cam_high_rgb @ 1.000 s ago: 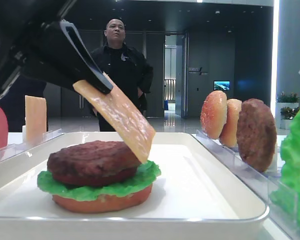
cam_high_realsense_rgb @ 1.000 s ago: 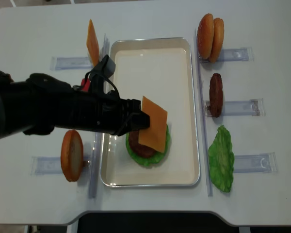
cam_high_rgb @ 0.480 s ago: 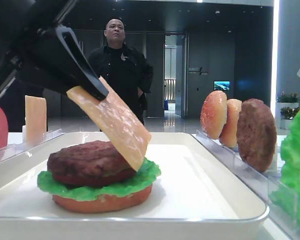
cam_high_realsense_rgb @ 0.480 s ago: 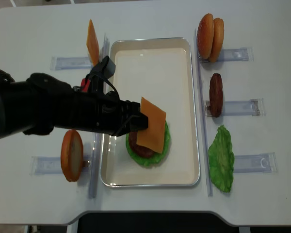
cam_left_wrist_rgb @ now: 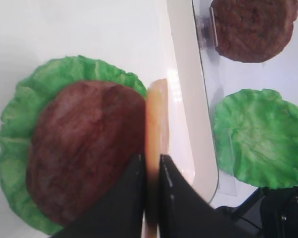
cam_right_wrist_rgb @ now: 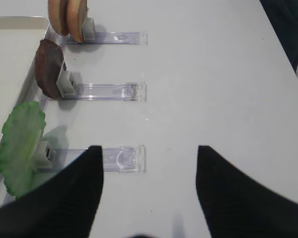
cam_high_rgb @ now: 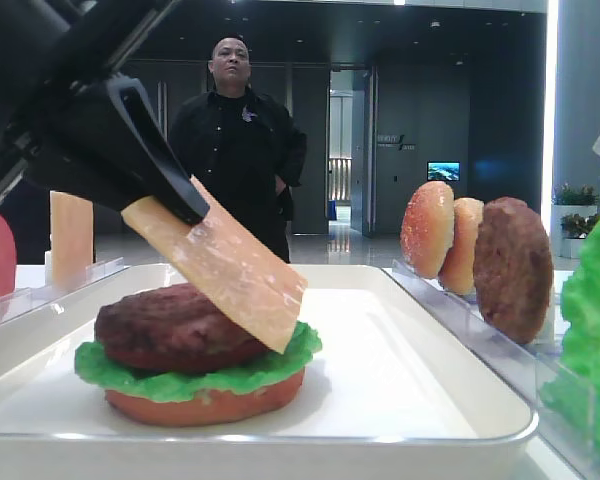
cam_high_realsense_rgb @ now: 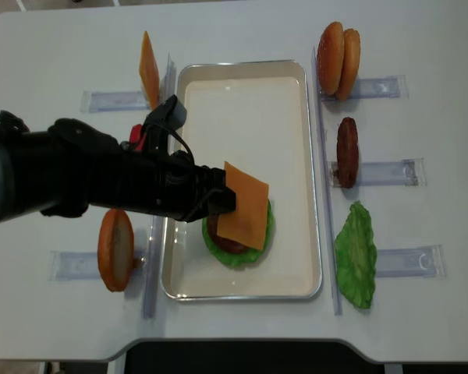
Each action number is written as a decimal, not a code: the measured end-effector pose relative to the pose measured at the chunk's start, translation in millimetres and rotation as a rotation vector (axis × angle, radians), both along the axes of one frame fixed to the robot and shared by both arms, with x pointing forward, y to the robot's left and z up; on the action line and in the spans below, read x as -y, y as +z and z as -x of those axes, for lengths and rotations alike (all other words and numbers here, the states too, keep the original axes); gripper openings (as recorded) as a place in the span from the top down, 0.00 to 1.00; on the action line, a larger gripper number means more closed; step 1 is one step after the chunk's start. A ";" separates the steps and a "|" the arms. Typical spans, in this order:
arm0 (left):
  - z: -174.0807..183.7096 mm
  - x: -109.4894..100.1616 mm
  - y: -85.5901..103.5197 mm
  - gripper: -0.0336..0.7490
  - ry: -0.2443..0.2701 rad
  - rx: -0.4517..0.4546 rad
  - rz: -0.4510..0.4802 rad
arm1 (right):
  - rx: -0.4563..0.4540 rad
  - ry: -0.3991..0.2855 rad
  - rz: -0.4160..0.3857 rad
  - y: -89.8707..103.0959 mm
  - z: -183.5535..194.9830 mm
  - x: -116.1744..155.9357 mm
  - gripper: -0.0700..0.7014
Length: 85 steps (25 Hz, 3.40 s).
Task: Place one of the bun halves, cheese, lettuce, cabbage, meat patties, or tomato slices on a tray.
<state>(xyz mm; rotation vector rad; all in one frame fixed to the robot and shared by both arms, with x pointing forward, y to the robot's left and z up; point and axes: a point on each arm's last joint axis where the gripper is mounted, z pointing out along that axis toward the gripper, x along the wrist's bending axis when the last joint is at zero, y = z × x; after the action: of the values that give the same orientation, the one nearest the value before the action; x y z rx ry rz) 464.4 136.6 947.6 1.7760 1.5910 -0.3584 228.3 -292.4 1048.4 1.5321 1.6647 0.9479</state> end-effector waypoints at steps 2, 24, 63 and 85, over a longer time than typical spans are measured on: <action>-0.4 -0.6 -0.4 0.91 0.001 0.005 -0.009 | 0.000 0.000 0.000 0.0 0.0 0.0 0.39; 0.4 -2.7 -2.9 0.89 0.004 -0.006 -0.048 | 0.000 0.000 0.000 0.0 0.0 0.0 0.39; 5.7 -11.4 13.3 0.47 0.016 0.025 -0.090 | 0.000 0.000 0.000 0.0 0.0 0.0 0.39; 19.3 -46.1 70.9 0.32 -0.062 -0.012 -0.428 | 0.000 0.000 0.000 0.0 0.0 0.0 0.39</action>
<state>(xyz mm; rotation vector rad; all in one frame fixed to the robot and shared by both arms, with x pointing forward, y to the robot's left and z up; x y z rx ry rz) 445.1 182.7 1018.5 2.1476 1.7165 -0.0554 228.3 -292.4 1048.4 1.5321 1.6647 0.9479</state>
